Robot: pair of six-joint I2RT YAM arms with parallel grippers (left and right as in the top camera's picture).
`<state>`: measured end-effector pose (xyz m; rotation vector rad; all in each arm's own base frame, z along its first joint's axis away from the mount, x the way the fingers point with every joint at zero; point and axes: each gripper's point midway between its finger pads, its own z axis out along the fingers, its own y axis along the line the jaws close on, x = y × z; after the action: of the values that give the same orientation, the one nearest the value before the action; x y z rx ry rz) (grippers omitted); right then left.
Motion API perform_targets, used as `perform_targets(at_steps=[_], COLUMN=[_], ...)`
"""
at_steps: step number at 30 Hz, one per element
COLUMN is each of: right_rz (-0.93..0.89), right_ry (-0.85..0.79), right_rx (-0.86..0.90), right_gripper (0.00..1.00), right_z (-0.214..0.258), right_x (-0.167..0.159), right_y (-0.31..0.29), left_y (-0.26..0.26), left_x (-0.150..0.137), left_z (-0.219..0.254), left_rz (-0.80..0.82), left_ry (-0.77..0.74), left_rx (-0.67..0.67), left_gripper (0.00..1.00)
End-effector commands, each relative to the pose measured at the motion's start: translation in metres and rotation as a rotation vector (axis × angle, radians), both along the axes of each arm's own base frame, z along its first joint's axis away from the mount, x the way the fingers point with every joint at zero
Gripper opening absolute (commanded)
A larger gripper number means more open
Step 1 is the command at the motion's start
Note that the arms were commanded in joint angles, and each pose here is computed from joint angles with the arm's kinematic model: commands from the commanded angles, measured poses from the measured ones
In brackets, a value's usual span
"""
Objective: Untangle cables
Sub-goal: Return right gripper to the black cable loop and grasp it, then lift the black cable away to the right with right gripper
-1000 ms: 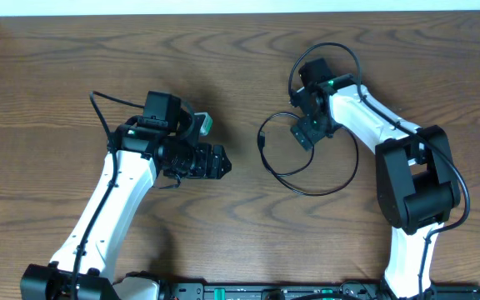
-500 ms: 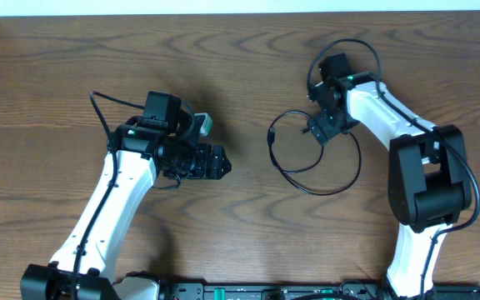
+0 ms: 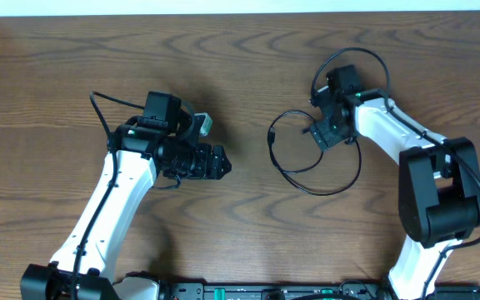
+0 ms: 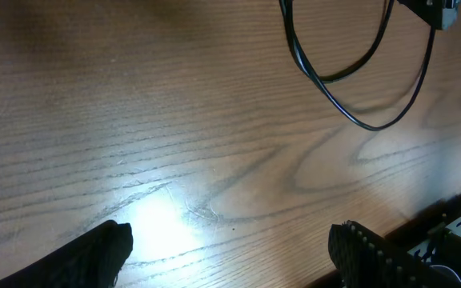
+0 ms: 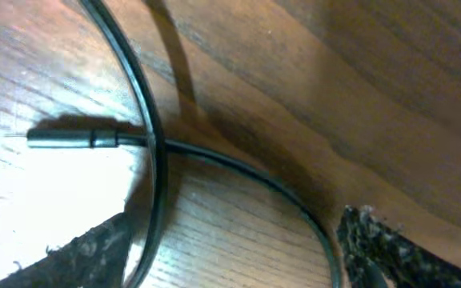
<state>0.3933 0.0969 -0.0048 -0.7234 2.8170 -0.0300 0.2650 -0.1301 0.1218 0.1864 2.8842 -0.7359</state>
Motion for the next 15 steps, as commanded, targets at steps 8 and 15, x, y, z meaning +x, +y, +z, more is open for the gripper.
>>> perform_targets(at_steps=[8,15], right_rz=[-0.043,-0.092], right_ry=[0.228,0.212], right_rx=[-0.111,-0.100], right_gripper=[0.28,0.01], right_z=[-0.0757,-0.0757], right_x=[-0.0693,-0.0655], right_y=[-0.0348,-0.0337], left_y=[0.0004,0.0006], left_x=[0.0062,0.0063], left_z=[0.0110,0.0110], left_rz=[-0.007,-0.007], left_ry=[-0.042,-0.043], left_rx=[-0.001,0.000], left_gripper=[0.84,0.84])
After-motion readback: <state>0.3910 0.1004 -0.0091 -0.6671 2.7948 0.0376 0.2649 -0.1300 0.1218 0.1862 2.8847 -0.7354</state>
